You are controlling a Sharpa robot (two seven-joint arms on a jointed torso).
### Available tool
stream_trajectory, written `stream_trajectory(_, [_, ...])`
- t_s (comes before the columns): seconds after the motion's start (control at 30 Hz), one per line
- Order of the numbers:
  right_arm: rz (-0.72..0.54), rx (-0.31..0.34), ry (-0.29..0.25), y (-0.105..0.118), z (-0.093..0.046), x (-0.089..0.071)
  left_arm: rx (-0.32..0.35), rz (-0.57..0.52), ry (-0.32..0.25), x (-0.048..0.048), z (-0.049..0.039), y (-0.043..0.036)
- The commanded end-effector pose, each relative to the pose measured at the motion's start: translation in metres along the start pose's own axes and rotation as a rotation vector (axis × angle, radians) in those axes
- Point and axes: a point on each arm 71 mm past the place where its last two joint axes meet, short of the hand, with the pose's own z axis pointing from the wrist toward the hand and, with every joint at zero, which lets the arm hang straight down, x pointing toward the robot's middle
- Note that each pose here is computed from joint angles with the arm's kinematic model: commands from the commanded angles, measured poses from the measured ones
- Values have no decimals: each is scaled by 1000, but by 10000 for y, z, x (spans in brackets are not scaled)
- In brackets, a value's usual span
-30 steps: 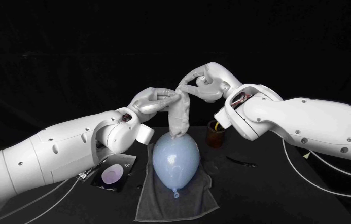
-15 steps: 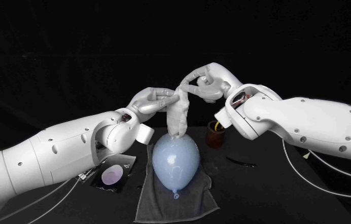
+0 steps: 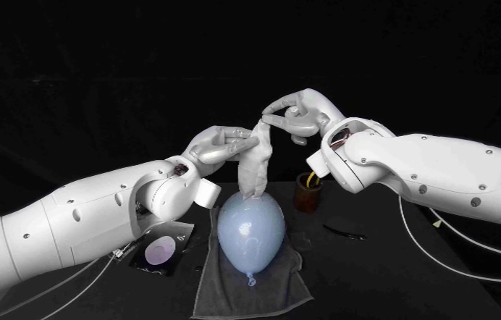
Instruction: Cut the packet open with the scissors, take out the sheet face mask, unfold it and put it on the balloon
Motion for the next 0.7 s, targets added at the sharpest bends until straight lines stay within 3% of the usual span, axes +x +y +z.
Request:
stream_trajectory(0.03, [6, 4, -36, -14, 1, -43, 13, -16, 26, 28, 4, -23])
stream_trajectory(0.2, [-24, -46, -105, 11, -77, -140, 10, -22, -12, -6, 1, -21])
stream_trajectory(0.33, [-74, -114, -144, 62, -211, -224, 5, -31, -77, -73, 1, -13])
stream_trajectory(0.5, [-121, -182, -147, 134, -367, -248, -2, -42, -144, -152, -3, 1])
stream_trajectory(0.7, [-178, -263, -114, 209, -533, -119, -9, -49, -180, -196, -14, 12])
